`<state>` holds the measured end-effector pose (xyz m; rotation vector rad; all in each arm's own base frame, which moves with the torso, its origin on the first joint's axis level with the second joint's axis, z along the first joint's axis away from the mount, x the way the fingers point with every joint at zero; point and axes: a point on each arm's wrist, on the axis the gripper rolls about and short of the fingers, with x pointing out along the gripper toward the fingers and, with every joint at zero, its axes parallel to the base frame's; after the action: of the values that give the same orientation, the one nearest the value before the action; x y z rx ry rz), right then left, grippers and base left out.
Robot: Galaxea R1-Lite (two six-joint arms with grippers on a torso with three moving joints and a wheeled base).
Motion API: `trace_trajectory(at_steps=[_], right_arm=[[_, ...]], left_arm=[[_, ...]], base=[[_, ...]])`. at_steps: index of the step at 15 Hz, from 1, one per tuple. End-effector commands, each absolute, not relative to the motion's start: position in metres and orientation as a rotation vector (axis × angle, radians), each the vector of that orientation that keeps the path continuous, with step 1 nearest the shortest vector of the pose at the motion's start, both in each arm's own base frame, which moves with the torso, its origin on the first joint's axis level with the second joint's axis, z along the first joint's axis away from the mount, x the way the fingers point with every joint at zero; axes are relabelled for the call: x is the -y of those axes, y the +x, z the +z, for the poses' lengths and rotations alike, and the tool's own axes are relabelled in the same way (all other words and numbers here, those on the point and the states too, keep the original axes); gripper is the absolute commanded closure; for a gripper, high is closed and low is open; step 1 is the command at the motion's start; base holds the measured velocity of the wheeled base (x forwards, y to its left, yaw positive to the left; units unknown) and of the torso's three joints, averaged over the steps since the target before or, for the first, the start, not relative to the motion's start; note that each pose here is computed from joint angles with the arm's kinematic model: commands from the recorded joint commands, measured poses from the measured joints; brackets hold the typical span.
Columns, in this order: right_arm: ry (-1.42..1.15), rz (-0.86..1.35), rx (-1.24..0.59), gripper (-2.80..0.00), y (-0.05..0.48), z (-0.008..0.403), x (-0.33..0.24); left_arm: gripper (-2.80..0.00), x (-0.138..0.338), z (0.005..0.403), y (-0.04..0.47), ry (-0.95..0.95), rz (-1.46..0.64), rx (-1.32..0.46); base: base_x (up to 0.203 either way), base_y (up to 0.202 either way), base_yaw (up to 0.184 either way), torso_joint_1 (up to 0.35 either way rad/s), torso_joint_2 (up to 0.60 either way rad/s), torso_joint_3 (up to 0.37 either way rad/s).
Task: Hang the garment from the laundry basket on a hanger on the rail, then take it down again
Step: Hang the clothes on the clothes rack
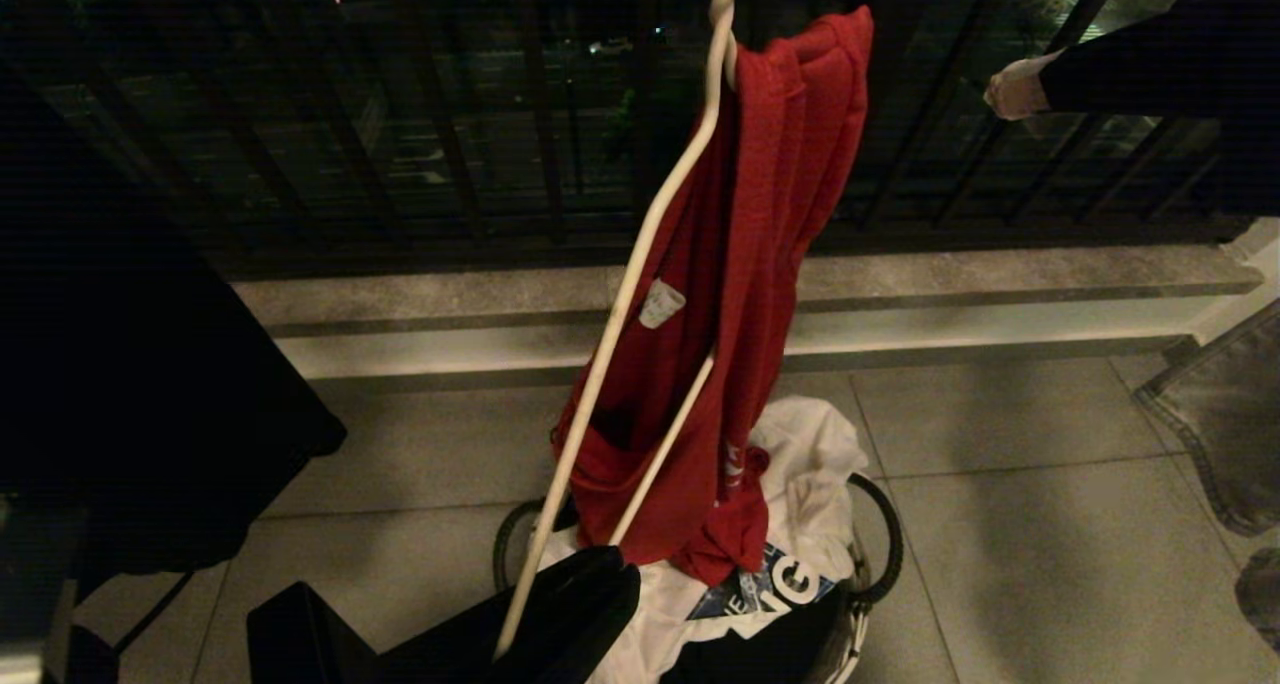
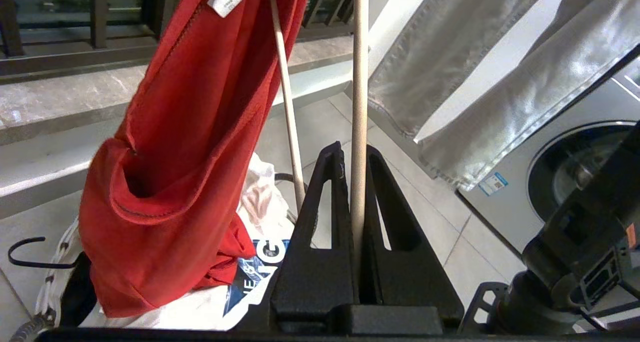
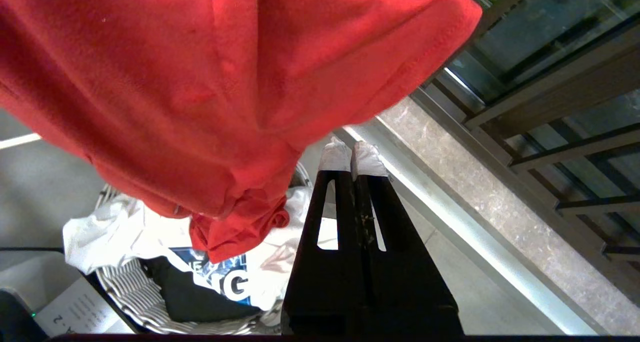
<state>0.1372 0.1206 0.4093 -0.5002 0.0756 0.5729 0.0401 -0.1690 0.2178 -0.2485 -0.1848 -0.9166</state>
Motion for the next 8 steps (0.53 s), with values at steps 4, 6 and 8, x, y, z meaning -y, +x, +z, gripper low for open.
trace_trajectory(at_steps=[4,6,8], right_arm=[[-0.525,0.583,-0.082,0.00,0.1407,0.4069,-0.1239],[-0.539,0.583,-0.072,0.00,0.1402,0.4083,-0.1235],[-0.539,0.582,-0.067,0.00,0.1380,0.4094,-0.1214]], left_arm=[[0.00,0.1648,0.2151,0.0382,-0.219,-0.928,0.157],[0.00,0.1616,0.2161,0.0355,-0.230,-0.964,0.151],[0.00,0.1607,0.2157,0.0354,-0.230,-0.964,0.150]], base=[[0.000,0.000,0.000,0.000,0.00,0.000],[0.000,0.000,0.000,0.000,0.00,0.000],[0.000,0.000,0.000,0.000,0.00,0.000]])
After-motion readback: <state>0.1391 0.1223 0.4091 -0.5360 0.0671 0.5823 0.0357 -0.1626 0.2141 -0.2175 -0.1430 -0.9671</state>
